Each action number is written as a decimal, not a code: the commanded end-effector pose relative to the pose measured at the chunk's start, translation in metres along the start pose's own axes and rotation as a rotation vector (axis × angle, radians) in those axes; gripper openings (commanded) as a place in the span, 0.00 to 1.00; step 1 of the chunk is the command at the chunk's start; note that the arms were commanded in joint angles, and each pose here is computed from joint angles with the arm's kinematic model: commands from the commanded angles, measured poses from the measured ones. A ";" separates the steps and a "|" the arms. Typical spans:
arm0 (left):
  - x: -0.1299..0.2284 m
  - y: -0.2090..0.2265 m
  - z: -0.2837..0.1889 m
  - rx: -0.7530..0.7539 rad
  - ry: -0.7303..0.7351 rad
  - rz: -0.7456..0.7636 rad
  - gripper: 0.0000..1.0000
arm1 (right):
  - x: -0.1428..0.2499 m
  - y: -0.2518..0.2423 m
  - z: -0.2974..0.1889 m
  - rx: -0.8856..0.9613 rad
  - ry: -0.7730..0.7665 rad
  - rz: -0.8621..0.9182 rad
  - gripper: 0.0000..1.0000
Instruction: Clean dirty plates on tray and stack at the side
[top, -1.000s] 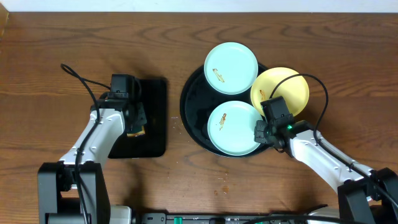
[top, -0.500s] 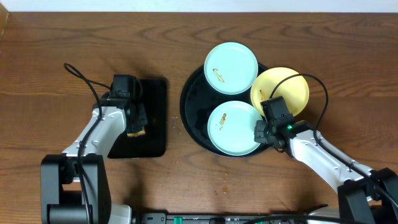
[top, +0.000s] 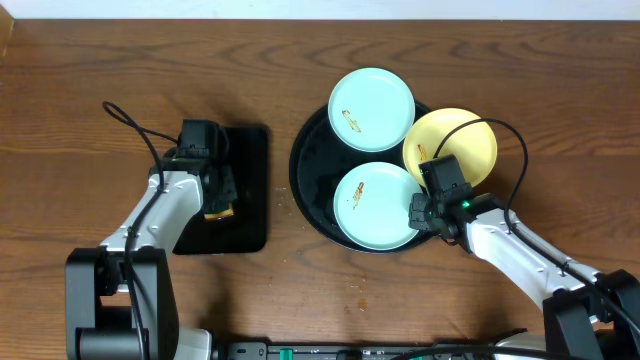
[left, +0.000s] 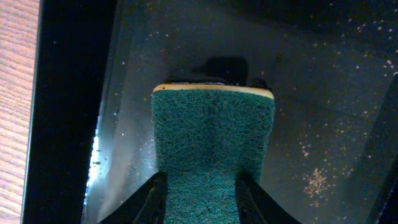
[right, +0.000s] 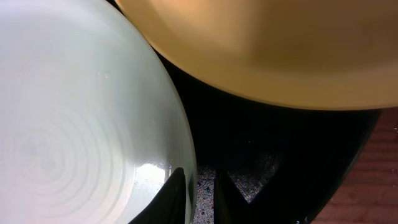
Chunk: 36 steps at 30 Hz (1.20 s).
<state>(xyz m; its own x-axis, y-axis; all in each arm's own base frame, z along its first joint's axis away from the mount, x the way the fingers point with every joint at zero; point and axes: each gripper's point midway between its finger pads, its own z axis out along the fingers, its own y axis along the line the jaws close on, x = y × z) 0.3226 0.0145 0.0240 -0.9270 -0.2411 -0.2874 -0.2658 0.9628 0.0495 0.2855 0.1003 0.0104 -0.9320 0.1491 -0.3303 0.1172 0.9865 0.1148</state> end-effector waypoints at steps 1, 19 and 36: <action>0.010 -0.001 0.008 0.001 0.036 0.023 0.37 | 0.004 -0.003 0.002 0.019 0.005 -0.015 0.14; 0.012 0.000 0.008 0.000 0.042 0.024 0.38 | 0.004 -0.003 0.002 0.019 0.005 -0.015 0.14; 0.026 0.001 0.021 0.003 0.043 0.023 0.39 | 0.004 -0.003 0.002 0.019 0.004 -0.015 0.14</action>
<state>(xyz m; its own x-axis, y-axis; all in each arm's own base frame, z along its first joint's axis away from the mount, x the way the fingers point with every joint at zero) 0.3220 0.0145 0.0153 -0.9206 -0.2413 -0.3070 -0.2668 0.9628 0.0433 0.2856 0.1003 0.0105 -0.9318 0.1492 -0.3309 0.1171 0.9864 0.1152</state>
